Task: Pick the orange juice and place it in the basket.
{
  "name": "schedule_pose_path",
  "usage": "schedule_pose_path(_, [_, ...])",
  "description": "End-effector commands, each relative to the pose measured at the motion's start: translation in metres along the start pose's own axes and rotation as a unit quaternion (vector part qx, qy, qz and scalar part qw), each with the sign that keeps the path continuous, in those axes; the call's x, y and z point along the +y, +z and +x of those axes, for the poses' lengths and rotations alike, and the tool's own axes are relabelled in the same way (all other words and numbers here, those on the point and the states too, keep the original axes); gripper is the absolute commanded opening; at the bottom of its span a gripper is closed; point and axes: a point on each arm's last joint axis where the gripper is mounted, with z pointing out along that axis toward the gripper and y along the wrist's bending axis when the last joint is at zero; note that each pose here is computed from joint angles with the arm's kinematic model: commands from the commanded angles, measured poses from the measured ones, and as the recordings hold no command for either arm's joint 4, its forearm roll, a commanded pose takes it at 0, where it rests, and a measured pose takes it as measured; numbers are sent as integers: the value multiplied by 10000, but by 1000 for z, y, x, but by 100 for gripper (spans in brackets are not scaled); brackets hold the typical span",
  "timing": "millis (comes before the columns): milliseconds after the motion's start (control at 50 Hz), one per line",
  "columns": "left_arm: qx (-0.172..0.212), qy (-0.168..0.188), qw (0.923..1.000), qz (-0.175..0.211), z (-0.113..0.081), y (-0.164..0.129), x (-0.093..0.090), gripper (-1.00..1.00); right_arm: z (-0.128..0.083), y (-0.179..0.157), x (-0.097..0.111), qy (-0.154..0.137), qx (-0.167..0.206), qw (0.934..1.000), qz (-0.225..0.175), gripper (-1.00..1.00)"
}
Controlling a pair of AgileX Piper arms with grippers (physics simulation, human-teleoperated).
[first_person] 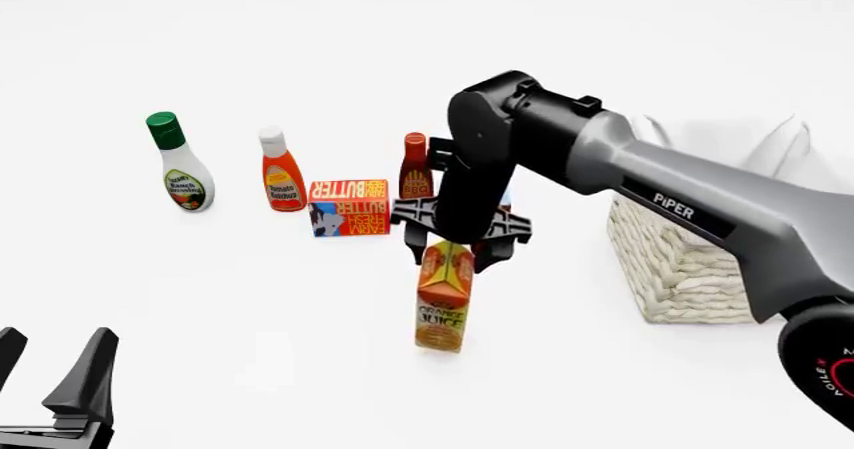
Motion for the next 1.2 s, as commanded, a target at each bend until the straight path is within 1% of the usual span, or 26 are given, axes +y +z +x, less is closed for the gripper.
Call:
schedule_pose_path(20, [-4, 1, 10000, 0, 0, 0, 0, 100, 5, -19, -1, -6, -150, 9998, -141, -100])
schedule_pose_path(100, [-3, 1, 10000, 0, 0, 0, 0, 100, 8, -28, 2, -67, -231, 9994, -236, -100])
schedule_pose_path(180, [-3, 0, 10000, -2, 0, 0, 0, 100, 5, -37, -5, -222, -323, 9988, -276, -100])
schedule_pose_path(280, [-4, 1, 10000, 0, 0, 0, 0, 100, 8, -49, -6, -303, -430, 9979, -372, -100])
schedule_pose_path(440, [-4, 0, 10000, -1, 0, 0, 0, 100, 4, -64, -18, -493, -603, 9960, -427, -100])
schedule_pose_path(460, [-4, -2, 10000, -1, 0, 0, 0, 100, 2, -70, -22, -554, -681, 9951, -451, -100])
schedule_pose_path(500, [-5, 1, 10000, 0, 0, 0, 0, 100, 3, -72, -23, -541, -695, 9950, -466, -100])
schedule_pose_path(540, [-4, 0, 10000, -1, 0, 0, 0, 100, 2, -77, -27, -621, -759, 9940, -480, -100])
schedule_pose_path(580, [-3, 0, 10000, 0, 0, 0, 0, 100, -3, -81, -35, -689, -833, 9931, -458, -100])
schedule_pose_path(680, [-4, -1, 10000, 0, 0, 0, 0, 100, -4, -92, -41, -739, -965, 9913, -504, -100])
schedule_pose_path(720, [-3, 0, 10000, -1, 0, 0, 0, 100, -5, -97, -45, -840, -1044, 9897, -509, -100])
schedule_pose_path(760, [-4, 0, 10000, -1, 0, 0, 0, 100, -5, -99, -45, -855, -1059, 9893, -521, -100])
schedule_pose_path(780, [-3, 1, 10000, 0, 0, 0, 0, 100, -7, -102, -51, -925, -1109, 9883, -495, -100])
schedule_pose_path(820, [-4, 1, 10000, 0, 0, 0, 0, 100, -10, -108, -55, -1032, -1214, 9860, -496, -100])
schedule_pose_path(840, [-4, 1, 10000, 0, 0, 0, 0, 100, -11, -108, -55, -1032, -1214, 9860, -496, -100])
schedule_pose_path(880, [-3, 1, 10000, 0, 0, 0, 0, 100, -15, -114, -62, -1231, -1333, 9823, -464, -100])
schedule_pose_path(900, [-3, 0, 10000, 0, 0, 0, 0, 100, -15, -117, -62, -1230, -1370, 9817, -487, -100])
schedule_pose_path(940, [-5, 1, 10000, -1, 0, 0, 0, 100, -18, -120, -67, -1364, -1436, 9792, -447, -100])
schedule_pose_path(980, [-3, 1, 10000, 0, 0, 0, 0, 100, -19, -125, -68, -1461, -1512, 9766, -451, -100])
schedule_pose_path(1040, [-2, 0, 10000, -1, 0, 0, 0, 100, -19, -131, -70, -1539, -1603, 9739, -467, -100])
schedule_pose_path(1080, [-3, 1, 10000, 0, 0, 0, 0, 100, -20, -132, -73, -1571, -1621, 9732, -437, -100])
schedule_pose_path(1100, [-4, 0, 10000, 0, 0, 0, 0, 100, -20, -136, -74, -1634, -1682, 9711, -443, -100])
schedule_pose_path(1200, [-4, 0, 10000, 0, 0, 0, 0, 100, -21, -144, -77, -1694, -1805, 9678, -454, -100])
